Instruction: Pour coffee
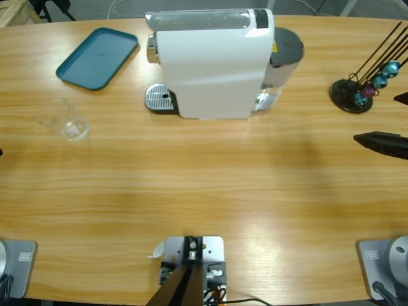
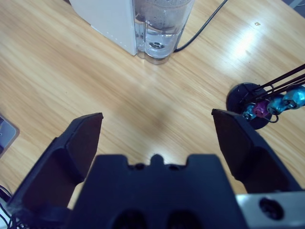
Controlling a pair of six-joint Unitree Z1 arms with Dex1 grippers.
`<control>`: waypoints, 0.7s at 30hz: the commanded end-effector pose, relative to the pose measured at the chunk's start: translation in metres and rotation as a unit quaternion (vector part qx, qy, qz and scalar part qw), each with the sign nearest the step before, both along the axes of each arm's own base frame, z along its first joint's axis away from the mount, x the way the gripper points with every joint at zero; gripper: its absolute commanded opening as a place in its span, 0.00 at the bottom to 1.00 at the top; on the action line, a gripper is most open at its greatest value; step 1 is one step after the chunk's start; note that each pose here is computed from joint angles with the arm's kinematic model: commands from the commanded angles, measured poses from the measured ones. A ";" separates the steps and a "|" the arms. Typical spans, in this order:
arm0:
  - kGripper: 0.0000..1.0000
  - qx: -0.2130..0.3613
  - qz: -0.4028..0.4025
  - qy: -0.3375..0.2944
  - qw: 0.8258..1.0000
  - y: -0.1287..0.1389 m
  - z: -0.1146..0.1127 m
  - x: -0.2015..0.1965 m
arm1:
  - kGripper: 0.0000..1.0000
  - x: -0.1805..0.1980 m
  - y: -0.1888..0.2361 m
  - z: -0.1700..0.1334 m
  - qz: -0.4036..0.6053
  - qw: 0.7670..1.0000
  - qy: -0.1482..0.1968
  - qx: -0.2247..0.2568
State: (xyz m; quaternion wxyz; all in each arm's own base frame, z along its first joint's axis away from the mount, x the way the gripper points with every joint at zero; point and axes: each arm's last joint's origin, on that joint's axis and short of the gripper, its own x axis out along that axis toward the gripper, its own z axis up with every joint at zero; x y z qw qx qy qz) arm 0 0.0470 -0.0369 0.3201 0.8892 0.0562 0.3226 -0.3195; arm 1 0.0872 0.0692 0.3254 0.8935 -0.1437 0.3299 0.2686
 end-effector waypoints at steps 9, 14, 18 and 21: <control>1.00 -0.028 0.062 -0.021 0.997 0.008 -0.001 -0.006 | 1.00 0.005 0.005 -0.008 0.004 1.000 0.019 -0.016; 1.00 -0.081 0.052 -0.027 0.995 -0.030 0.043 0.051 | 1.00 0.007 0.007 -0.008 0.004 1.000 0.023 -0.021; 1.00 -0.140 0.026 0.045 0.989 -0.069 0.068 0.102 | 1.00 0.008 0.008 -0.008 0.004 0.999 0.024 -0.022; 1.00 -0.209 0.080 0.109 0.969 -0.089 0.066 0.139 | 1.00 0.008 0.008 -0.008 0.004 0.999 0.025 -0.022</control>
